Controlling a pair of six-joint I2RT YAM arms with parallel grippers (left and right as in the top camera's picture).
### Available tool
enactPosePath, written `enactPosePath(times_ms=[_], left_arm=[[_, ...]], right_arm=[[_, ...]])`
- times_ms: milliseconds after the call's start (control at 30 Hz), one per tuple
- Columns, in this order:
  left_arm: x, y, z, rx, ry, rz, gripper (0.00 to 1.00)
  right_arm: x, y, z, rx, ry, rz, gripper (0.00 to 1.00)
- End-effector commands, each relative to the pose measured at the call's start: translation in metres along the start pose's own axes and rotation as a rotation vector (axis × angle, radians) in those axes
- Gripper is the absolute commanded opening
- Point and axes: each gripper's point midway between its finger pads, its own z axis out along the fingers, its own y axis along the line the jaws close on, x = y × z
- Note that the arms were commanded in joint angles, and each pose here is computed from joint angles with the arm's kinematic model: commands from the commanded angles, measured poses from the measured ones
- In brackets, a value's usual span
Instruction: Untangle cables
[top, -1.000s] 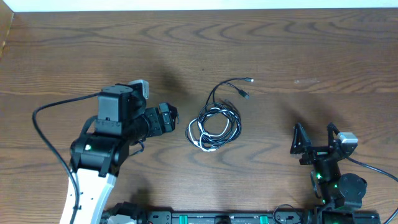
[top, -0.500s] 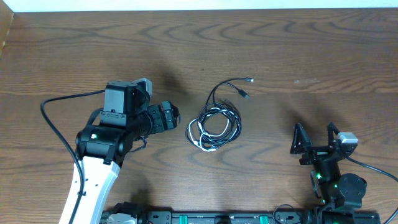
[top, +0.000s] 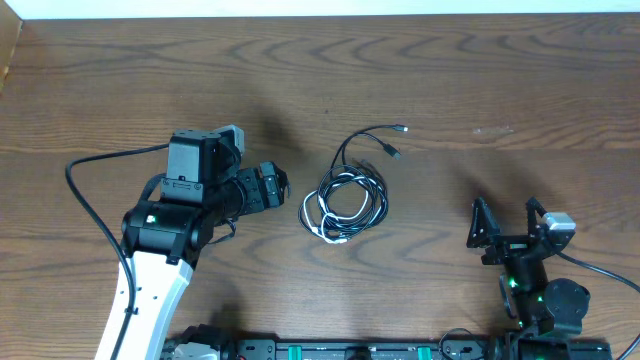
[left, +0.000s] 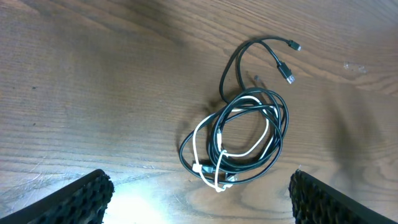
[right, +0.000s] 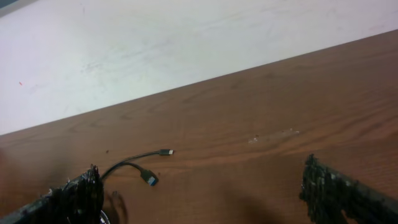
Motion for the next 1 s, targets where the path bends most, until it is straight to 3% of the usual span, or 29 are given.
enactPosePath(times_ms=[0, 567, 967], left_arm=[[-0.006, -0.006, -0.004, 0.015, -0.017, -0.004, 0.91], [-0.038, -0.016, -0.026, 0.008, -0.131, 0.020, 0.91], [-0.034, -0.015, -0.027, -0.001, -0.110, 0.014, 0.91]], right_arm=[[0.001, -0.003, 0.000, 0.013, 0.001, -0.004, 0.99], [0.001, -0.003, 0.000, 0.013, 0.001, -0.004, 0.99], [0.001, -0.003, 0.000, 0.013, 0.001, -0.004, 0.99]])
